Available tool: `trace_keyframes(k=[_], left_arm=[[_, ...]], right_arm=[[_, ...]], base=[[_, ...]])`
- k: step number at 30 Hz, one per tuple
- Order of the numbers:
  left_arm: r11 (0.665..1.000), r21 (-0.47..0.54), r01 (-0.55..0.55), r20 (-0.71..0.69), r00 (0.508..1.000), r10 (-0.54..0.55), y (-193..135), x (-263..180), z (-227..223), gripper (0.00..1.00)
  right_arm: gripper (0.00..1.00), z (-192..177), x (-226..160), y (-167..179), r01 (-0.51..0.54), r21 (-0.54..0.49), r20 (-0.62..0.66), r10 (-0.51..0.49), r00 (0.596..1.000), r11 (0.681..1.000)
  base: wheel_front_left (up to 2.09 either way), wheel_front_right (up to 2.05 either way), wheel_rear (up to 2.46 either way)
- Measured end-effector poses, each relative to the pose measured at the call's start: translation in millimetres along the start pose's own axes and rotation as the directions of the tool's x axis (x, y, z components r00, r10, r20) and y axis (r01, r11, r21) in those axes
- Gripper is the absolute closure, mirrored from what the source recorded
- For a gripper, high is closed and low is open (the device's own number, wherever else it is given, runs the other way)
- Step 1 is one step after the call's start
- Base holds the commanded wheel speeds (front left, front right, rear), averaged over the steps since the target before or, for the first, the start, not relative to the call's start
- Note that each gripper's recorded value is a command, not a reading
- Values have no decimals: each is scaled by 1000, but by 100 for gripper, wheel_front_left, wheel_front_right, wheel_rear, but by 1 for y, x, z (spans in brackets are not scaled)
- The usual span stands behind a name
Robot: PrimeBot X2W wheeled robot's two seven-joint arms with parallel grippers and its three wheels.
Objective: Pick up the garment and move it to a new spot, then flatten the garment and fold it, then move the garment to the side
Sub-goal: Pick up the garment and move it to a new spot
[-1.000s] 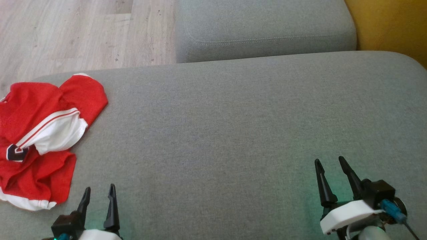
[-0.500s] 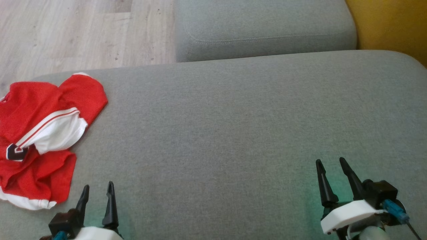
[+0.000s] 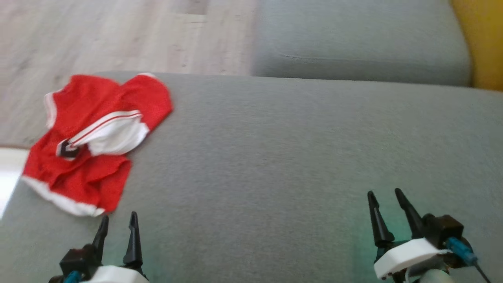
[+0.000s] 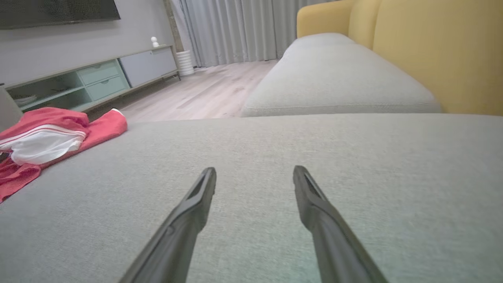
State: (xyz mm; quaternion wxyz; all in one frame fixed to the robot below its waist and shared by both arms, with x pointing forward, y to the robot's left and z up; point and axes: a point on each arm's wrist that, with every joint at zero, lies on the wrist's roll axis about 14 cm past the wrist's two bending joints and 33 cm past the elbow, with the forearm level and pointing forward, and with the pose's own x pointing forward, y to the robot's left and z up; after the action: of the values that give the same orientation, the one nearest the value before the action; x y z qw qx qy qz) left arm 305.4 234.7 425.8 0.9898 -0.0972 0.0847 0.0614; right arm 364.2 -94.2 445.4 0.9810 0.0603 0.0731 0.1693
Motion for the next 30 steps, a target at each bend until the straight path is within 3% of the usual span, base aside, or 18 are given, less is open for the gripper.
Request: trace_keyframes(k=[9,12,22,26,30], left_arm=[[983,-62,-170,45,984,173,52,-35,7,0],[979,-69,-189,62,979,194,58,-30,16,0],[991,16,-131,208,970,125,63,65,128,0],[990,79,-119,163,981,105,63,114,145,0],[983,145,-109,54,993,103,63,162,133,0]], right_arm=[[0,-7,27,63,-206,-33,-40,205,978,978],[0,-7,39,65,-223,-27,-38,221,974,975],[0,-7,83,32,-226,-74,-32,224,974,971],[0,-7,105,8,-216,-114,-22,215,976,970],[0,-9,123,-16,-204,-145,-11,205,979,968]], base=[[0,0,0],[0,0,0],[0,0,0],[0,0,0],[0,0,0]])
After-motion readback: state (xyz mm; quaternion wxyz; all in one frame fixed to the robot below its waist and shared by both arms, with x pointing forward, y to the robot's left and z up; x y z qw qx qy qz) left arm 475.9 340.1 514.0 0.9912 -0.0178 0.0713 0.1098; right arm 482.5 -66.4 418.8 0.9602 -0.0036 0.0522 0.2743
